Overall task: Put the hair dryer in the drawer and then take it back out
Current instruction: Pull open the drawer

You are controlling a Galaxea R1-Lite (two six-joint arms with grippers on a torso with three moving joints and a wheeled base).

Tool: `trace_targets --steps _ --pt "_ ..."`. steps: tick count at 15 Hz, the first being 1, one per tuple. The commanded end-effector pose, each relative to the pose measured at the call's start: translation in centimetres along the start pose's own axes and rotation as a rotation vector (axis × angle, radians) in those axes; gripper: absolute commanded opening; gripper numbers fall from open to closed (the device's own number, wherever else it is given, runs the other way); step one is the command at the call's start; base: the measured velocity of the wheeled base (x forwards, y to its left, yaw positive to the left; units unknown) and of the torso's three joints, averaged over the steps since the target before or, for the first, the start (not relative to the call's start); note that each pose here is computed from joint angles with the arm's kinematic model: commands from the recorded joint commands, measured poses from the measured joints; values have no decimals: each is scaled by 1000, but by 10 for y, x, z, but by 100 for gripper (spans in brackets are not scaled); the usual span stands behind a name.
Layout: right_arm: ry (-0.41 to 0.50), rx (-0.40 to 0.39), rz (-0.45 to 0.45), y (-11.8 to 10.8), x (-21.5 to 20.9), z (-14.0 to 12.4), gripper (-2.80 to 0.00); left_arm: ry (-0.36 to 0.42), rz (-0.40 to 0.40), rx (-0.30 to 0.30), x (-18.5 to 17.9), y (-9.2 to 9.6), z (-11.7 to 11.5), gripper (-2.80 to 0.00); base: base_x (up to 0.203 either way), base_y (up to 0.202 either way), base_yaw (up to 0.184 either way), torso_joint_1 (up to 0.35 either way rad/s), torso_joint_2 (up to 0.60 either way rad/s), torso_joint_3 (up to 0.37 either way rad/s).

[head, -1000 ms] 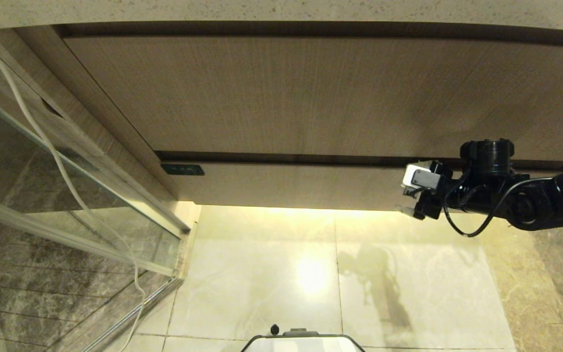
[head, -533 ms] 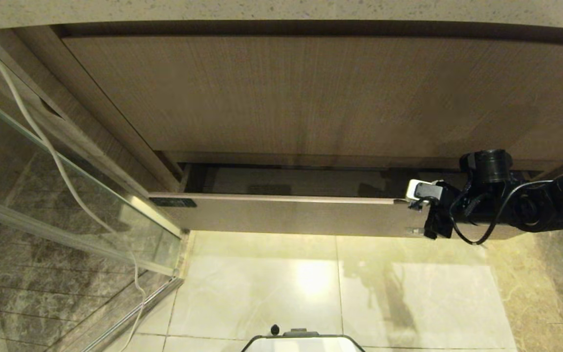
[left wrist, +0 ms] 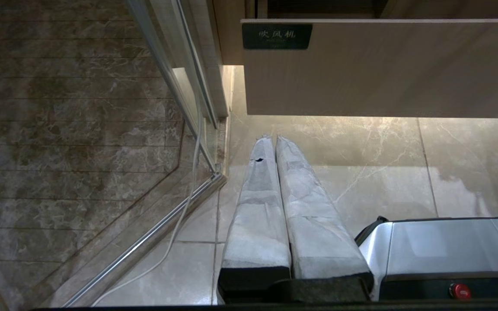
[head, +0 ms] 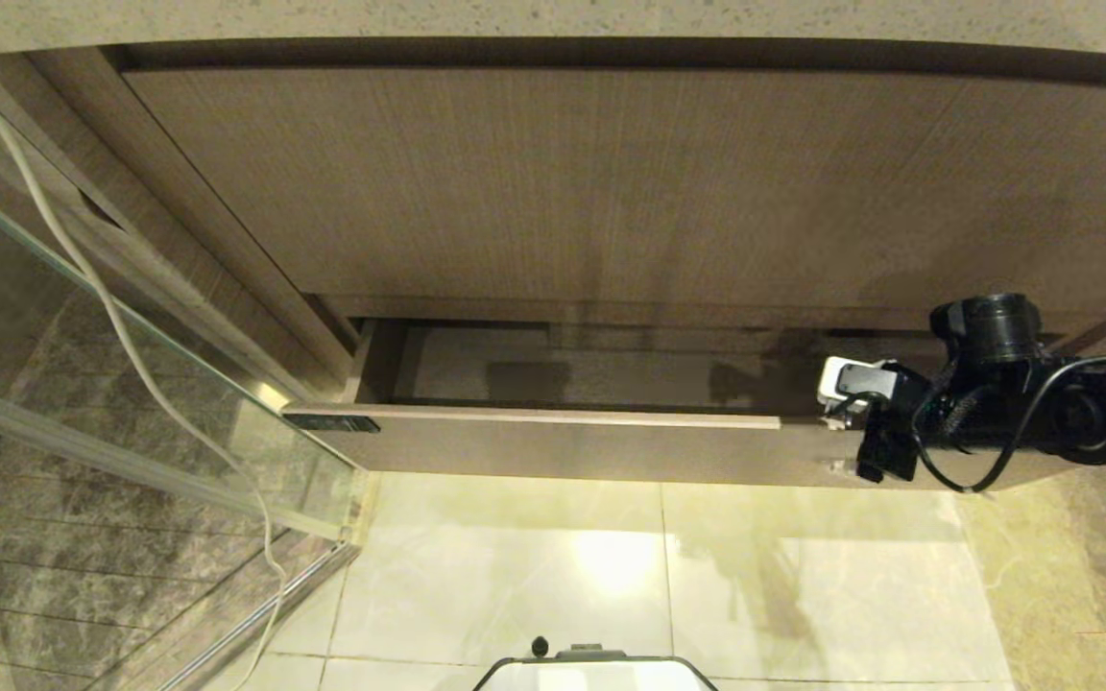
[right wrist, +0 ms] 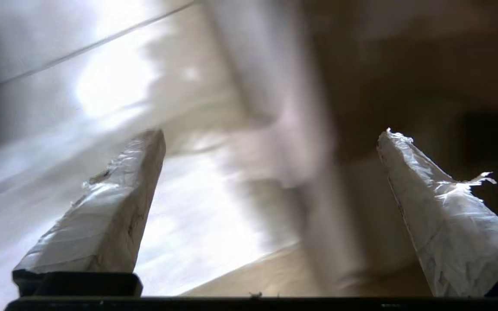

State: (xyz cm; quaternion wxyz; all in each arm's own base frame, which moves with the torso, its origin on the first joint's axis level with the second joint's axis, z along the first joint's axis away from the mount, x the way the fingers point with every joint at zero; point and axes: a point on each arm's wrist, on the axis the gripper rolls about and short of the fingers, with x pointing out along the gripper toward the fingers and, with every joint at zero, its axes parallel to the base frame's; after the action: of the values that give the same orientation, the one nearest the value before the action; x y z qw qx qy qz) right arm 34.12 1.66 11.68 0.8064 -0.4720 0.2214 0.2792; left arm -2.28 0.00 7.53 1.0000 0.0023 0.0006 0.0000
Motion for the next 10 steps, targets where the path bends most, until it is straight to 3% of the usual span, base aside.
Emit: trace_targets --steps 1,4,7,10 --pt "36 36 44 15 -36 -6 0 2 0 0 0 0 0 -280 0 0 0 0 0 0" --pt "94 107 63 33 -74 -23 0 2 0 0 0 0 0 -280 0 0 0 0 0 0" --pt "111 233 22 28 -87 -29 0 2 0 0 0 0 0 -280 0 0 0 0 0 0" --pt "95 483 -18 27 -98 -24 0 2 0 0 0 0 0 -280 0 0 0 0 0 0"
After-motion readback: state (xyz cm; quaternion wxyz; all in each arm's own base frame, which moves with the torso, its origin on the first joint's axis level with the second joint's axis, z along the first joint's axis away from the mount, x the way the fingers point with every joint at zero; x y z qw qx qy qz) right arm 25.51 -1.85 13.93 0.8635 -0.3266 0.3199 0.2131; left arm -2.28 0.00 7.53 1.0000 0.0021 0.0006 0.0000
